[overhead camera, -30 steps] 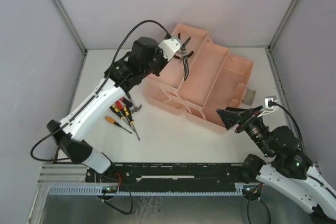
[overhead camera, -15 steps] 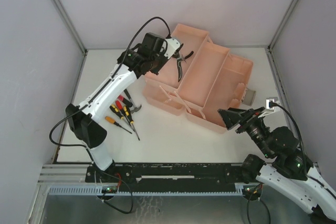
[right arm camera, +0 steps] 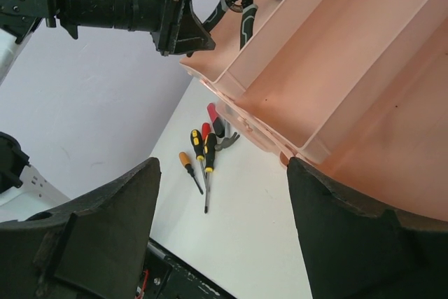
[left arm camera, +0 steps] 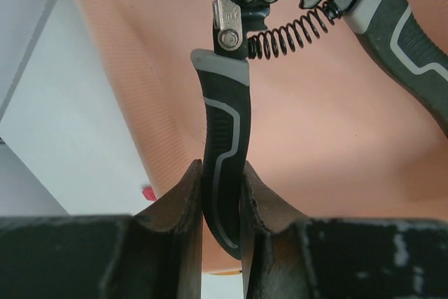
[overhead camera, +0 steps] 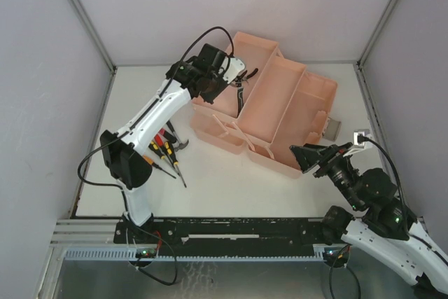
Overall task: Pack the tool kit
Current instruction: Place the pliers at the center of the board.
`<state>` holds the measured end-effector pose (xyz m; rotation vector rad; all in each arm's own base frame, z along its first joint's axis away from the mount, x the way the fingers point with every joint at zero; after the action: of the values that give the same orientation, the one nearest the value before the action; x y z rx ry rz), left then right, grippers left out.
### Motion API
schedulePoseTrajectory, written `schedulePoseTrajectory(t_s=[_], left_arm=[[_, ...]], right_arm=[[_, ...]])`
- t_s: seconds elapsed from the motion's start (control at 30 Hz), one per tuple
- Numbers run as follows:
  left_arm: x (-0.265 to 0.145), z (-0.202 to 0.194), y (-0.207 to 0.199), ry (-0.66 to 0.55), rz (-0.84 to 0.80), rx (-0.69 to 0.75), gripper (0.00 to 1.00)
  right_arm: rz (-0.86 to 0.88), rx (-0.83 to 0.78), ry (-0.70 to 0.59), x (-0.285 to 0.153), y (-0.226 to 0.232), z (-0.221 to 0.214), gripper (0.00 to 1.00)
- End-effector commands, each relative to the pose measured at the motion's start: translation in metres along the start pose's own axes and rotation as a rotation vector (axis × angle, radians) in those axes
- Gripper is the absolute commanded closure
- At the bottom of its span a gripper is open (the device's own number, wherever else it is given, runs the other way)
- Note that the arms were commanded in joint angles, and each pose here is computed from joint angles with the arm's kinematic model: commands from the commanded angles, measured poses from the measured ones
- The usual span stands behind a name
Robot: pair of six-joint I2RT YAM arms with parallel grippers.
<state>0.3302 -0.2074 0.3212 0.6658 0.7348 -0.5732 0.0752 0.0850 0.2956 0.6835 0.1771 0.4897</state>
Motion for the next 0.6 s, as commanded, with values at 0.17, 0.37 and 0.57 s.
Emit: schedulePoseTrajectory(t_s=[0.17, 0.37, 0.57], left_arm=[[-0.018, 0.014, 0.007, -0.042, -0.027, -0.015, 0.93], [-0.023, 0.01, 0.005, -0.019, -0.063, 0.007, 0.84], [-0.03, 0.01, 0.004, -0.002, -0.096, 0.009, 0.73]], right_arm=[[0.0, 0.013, -0.027, 0.0, 0.005, 0.008, 0.26], [-0.012, 0.019, -0.04, -0.003, 0.003, 0.009, 0.25], [-0.018, 0.024, -0.043, -0.005, 0.001, 0.009, 0.25]])
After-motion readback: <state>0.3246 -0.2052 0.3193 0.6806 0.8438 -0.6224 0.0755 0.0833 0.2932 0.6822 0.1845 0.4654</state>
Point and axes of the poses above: each gripper's point midway between its finger pads, its own x axis out along the fingers, its own y axis along the line the jaws close on, z = x × y, the point moved 10 cm from there along -x, back along the fingers, and after that the axes turned 1 degree about x, right-handed, at the moved point
